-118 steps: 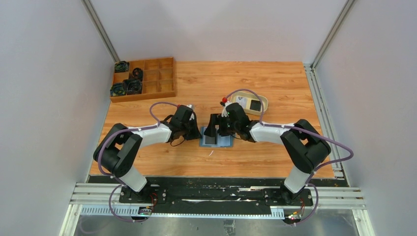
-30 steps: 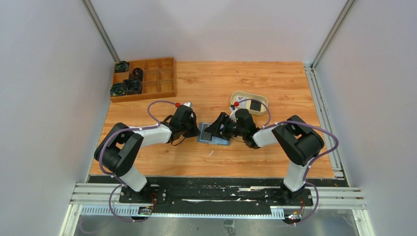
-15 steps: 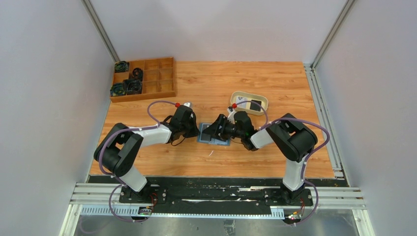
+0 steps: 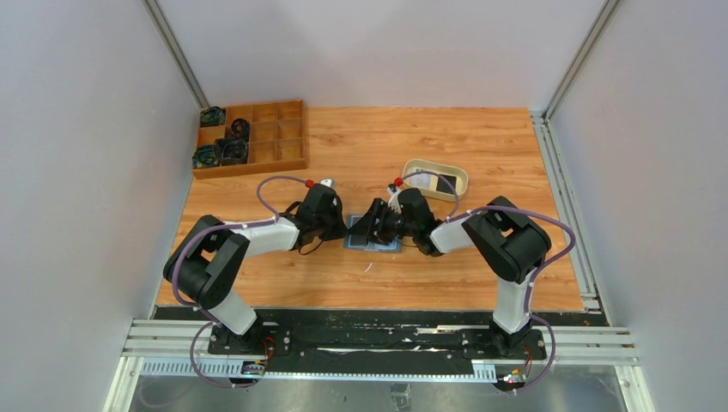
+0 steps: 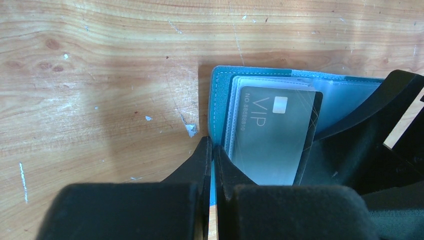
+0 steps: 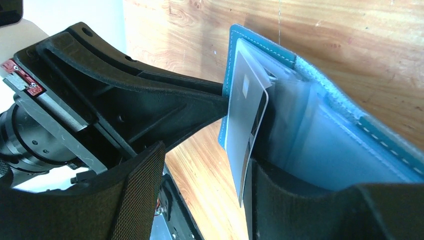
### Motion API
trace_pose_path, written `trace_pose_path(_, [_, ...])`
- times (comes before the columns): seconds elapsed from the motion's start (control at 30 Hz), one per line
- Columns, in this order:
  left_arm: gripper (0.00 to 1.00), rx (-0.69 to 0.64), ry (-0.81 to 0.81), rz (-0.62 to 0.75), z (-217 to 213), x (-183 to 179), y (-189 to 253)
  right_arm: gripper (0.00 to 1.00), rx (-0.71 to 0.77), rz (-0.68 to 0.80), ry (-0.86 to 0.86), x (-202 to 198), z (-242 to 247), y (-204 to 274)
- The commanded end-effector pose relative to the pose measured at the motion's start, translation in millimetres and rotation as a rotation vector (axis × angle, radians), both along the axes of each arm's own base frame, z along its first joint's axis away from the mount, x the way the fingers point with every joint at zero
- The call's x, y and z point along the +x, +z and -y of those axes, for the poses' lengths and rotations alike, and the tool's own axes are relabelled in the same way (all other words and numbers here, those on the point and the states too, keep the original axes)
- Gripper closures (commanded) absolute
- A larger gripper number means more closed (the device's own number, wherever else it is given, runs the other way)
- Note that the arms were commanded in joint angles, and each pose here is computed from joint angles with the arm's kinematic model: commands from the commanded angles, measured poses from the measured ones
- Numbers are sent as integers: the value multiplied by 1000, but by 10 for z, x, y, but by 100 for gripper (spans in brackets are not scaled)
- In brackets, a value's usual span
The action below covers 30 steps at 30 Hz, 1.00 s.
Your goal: Take the credit cards out of the card holder
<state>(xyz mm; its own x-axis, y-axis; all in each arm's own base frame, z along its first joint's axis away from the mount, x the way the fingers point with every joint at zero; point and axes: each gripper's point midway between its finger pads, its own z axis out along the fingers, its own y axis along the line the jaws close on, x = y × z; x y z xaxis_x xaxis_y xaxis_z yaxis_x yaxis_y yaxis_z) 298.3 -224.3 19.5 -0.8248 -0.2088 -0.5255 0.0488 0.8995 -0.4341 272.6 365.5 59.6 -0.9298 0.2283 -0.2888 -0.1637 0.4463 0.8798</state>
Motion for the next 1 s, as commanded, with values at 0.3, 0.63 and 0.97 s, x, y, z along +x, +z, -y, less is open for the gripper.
trace_pose_path(0.3, [100,172,-2,-146,-337,-364,-410,43,-89,30,5,-66,406,1])
trace_pose_path(0.63, [100,175,-5,-154,-340,-381,-440,61,-153,-4,-34,-167,650,-318])
trace_pose_path(0.97, [100,192,-9,-153,-363,-378,-444,100,-228,-24,-95,-204,1136,-451])
